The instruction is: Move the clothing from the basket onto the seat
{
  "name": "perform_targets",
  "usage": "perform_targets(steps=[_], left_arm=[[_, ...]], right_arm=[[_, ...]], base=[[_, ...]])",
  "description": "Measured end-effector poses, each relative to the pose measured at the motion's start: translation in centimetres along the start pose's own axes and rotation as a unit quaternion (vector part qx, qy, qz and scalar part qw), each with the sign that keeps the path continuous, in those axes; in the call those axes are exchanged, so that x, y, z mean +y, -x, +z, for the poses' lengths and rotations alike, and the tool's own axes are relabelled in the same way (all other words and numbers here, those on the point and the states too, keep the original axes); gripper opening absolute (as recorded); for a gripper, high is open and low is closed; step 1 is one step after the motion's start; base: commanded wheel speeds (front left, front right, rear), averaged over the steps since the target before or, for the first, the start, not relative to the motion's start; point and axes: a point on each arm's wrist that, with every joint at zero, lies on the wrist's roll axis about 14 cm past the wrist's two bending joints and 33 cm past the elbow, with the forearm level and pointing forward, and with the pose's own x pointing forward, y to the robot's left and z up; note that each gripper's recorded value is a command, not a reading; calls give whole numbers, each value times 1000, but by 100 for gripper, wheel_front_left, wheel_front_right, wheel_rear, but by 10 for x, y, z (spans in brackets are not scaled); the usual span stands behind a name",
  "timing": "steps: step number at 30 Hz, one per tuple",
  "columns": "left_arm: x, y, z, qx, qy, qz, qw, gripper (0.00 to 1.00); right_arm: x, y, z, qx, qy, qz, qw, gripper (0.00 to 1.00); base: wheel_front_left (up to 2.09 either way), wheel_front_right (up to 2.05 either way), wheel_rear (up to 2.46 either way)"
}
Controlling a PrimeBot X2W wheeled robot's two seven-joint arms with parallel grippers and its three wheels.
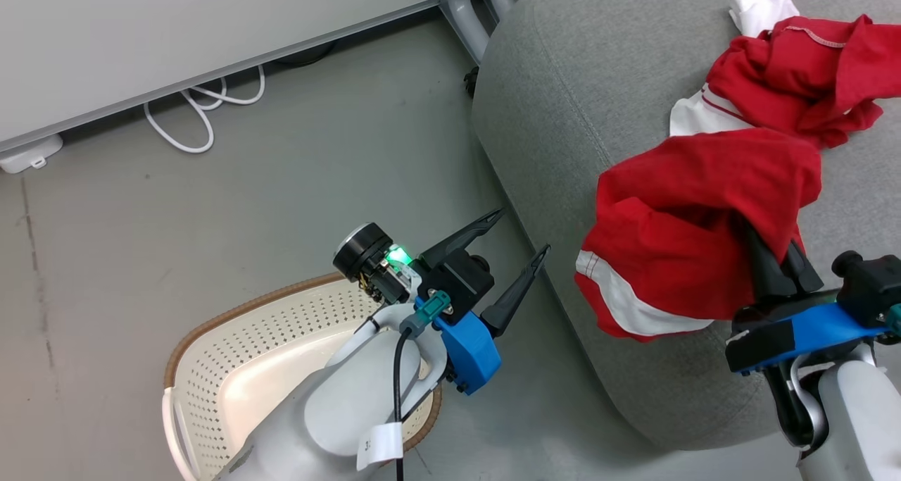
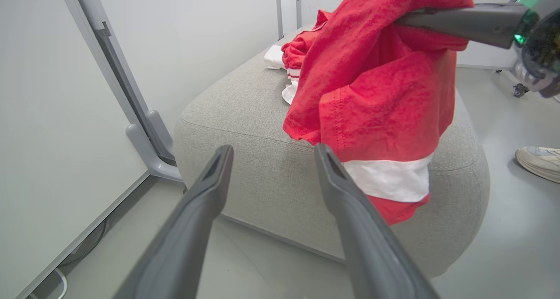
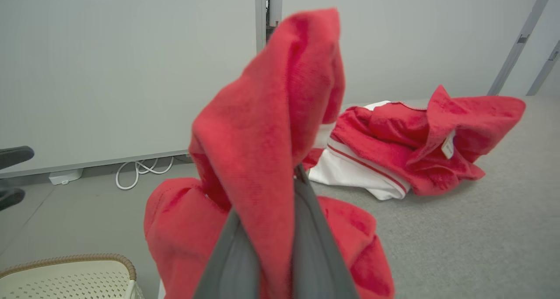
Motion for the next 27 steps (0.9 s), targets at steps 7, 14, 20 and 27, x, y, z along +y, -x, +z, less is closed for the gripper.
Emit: perform_targets(steps=[7,14,20,27], left_arm=[[-7,-4,2,-2,0,-10,1000,100],[-8,-4,4,-3,-1,-11,1000,100],[-5,-5,2,-6,5,-10,1000,100],[8,-16,-4,-13,7,-12,1000,100]], right_arm=[[-6,10,-2,3,-3,-12,1000,0],[-8,12,-3,5,-6,-17,1000,0],[-8,-2,8,-10,10,-9,1000,0],[-24,-46,59,-80,41,-16,996,0]], base=[[0,0,0],[0,0,0],[0,0,0],[0,0,0]])
